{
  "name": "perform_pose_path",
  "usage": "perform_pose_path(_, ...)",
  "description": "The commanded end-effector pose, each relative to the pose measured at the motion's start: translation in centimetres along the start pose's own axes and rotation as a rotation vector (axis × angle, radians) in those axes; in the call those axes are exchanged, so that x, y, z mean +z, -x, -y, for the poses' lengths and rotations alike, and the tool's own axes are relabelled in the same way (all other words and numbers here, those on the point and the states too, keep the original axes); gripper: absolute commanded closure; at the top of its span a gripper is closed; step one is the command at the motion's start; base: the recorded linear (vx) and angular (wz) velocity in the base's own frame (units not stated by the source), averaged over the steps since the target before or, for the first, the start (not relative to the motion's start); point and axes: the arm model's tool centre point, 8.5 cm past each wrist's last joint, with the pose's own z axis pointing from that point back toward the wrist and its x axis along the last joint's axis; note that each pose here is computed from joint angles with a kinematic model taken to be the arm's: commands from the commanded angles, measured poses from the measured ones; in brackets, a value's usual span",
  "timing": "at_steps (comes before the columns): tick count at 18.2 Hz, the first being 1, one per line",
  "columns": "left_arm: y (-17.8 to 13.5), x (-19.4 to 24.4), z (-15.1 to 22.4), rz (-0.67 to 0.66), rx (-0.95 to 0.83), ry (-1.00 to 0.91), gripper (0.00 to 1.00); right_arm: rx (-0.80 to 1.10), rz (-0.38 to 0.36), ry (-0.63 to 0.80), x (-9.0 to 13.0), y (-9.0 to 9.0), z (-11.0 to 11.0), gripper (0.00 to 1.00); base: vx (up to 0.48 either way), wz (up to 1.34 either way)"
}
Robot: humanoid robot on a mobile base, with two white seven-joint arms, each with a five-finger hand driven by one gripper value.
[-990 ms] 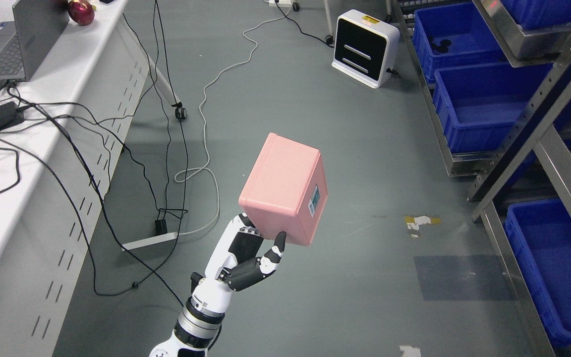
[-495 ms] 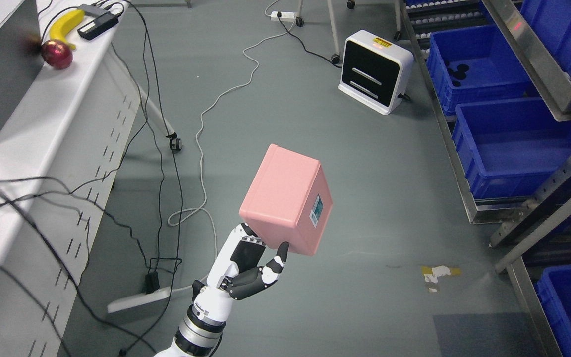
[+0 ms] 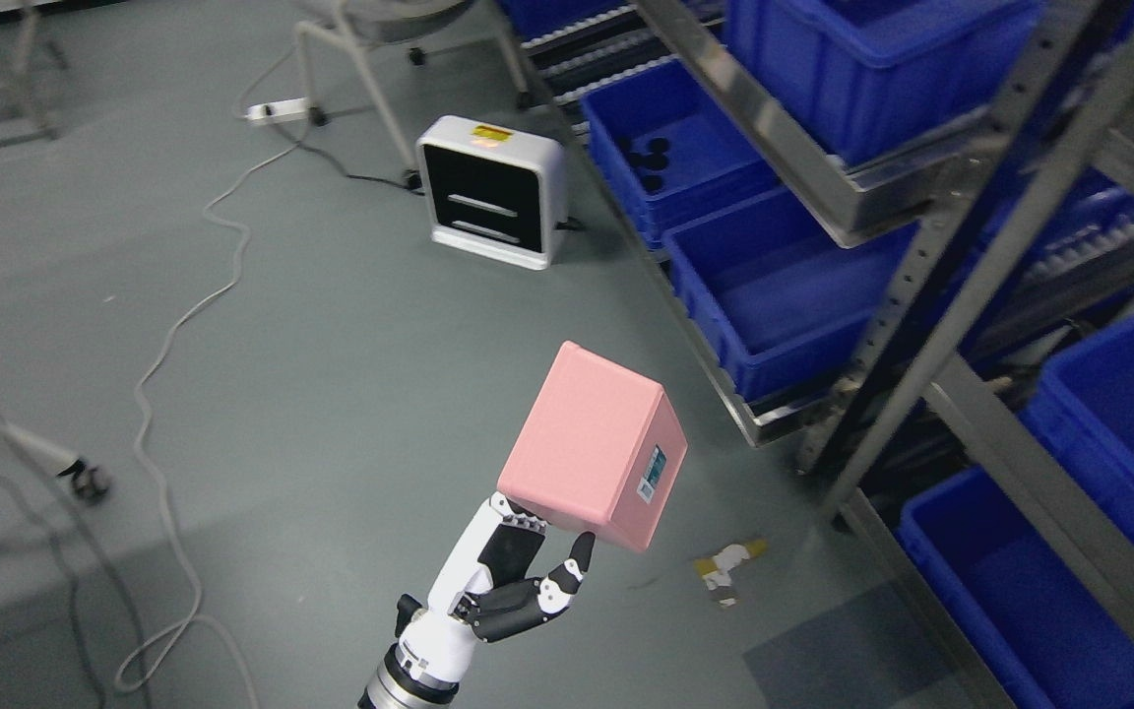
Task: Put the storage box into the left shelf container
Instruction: 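Hold the pink box aloft in the left hand while the robot turns, then lower the pink box with the left hand into the blue bin ahead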
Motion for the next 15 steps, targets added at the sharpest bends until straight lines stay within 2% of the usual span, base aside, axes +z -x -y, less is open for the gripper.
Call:
perform_pose_path(1,0.9,1.2,0.5,-0.050,0.001,0.016,0.96,-0.004,0.010,0.017,-0.1,0.1,1.1,0.00,0.216,-1.03)
perform_pose_path(5,2.9,3.2,2.3,-0.135,0.032,0.028,0.96,-0.004,0.010,0.017,-0.1,0.1,1.1,0.00,0.206,-1.02)
perform_pose_path(9,3.6,3.9,1.7,-0.175,0.028,0.010,0.96,-0.004,0.010,0.017,-0.1,0.1,1.1,0.00,0.161,-0.96)
perform_pose_path(11,3.8,3.5,0.1,-0.222,0.023,-0.002,0.96,-0.004,0.010,0.017,-0.1,0.1,1.1,0.00,0.142,-0.93)
perform_pose_path(15,3.5,1.0,-6.1,-0.350,-0.073,-0.035,0.96,-0.004,0.010,0.017,-0.1,0.1,1.1,0.00,0.123,-0.79)
